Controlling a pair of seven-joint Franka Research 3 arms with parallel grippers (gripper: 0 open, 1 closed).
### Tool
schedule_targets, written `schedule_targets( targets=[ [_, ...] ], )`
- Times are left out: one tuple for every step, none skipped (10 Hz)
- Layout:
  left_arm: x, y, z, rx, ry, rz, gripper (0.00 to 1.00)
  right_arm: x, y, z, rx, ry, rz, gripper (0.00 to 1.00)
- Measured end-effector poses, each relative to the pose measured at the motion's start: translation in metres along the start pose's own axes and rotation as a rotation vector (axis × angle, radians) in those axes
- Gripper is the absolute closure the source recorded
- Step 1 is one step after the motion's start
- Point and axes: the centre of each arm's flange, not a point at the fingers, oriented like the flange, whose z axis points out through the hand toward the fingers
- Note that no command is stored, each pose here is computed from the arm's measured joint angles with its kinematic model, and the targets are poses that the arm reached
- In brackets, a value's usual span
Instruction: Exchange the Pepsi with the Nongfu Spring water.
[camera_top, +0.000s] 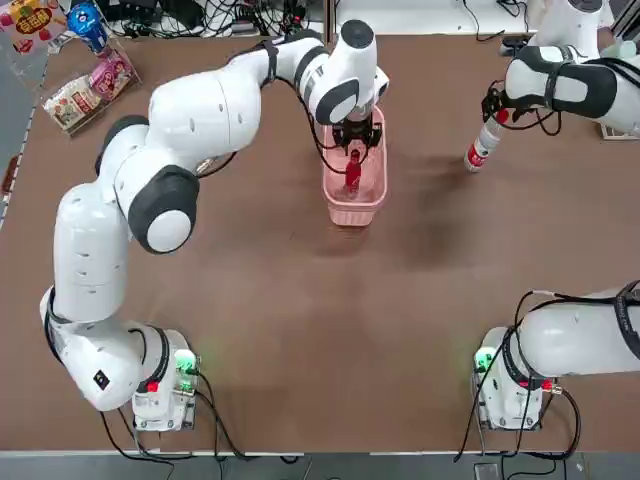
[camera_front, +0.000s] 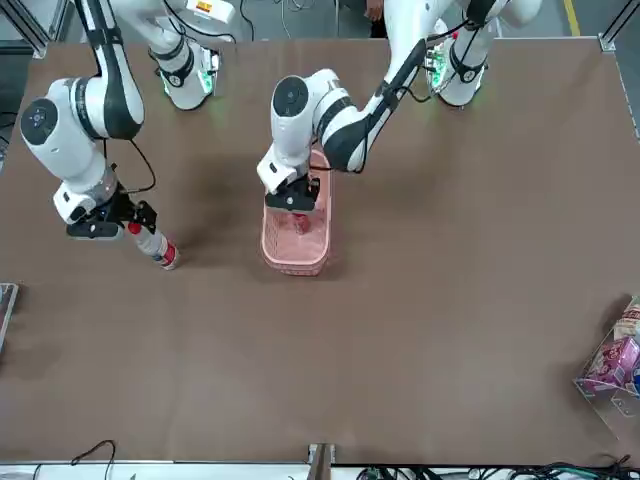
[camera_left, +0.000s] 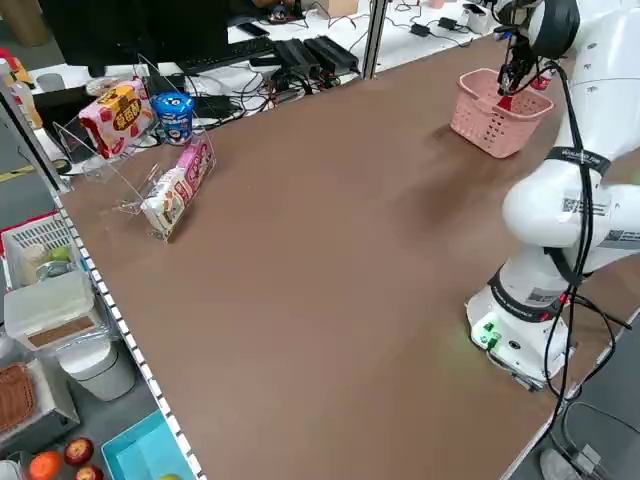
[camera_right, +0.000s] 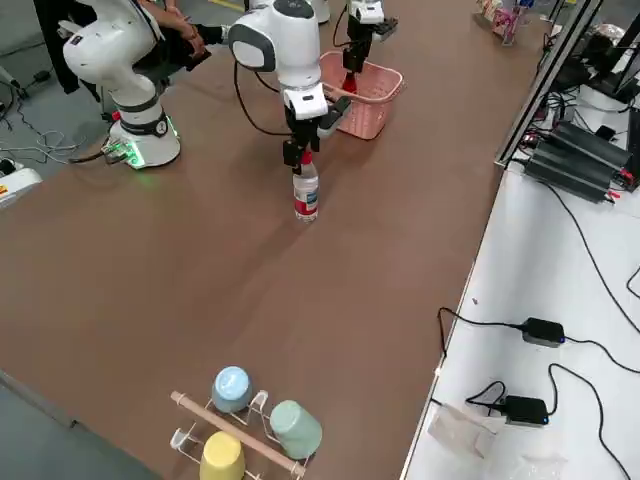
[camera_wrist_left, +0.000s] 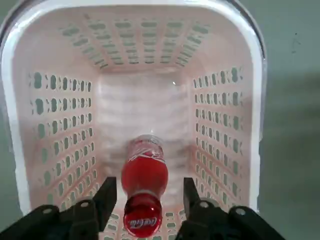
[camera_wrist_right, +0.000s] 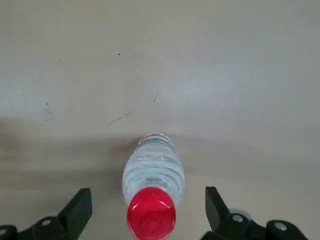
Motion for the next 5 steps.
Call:
schedule_targets(
  targets=[
    [-0.006, 0.005, 0.004, 0.004, -0.005, 0.009, 0.38, 0.000, 0.000, 0.000, 0.000, 0.000, -0.020, 0.02],
    [-0.013, 0.009, 0.007, 0.011, -0.012, 0.014, 0.38, 0.000, -0.001, 0.000, 0.000, 0.000, -0.033, 0.05],
    [-0.018, 0.012, 0.008, 0.018, -0.018, 0.017, 0.39, -0.001, -0.001, 0.001, 0.000, -0.002, -0.041, 0.11],
    [-0.019, 0.012, 0.009, 0.024, -0.022, 0.018, 0.39, -0.001, -0.001, 0.002, 0.000, -0.004, -0.043, 0.17],
    [-0.018, 0.011, 0.010, 0.030, -0.025, 0.016, 0.39, -0.002, -0.001, 0.002, 0.000, -0.006, -0.043, 0.18]
  ],
)
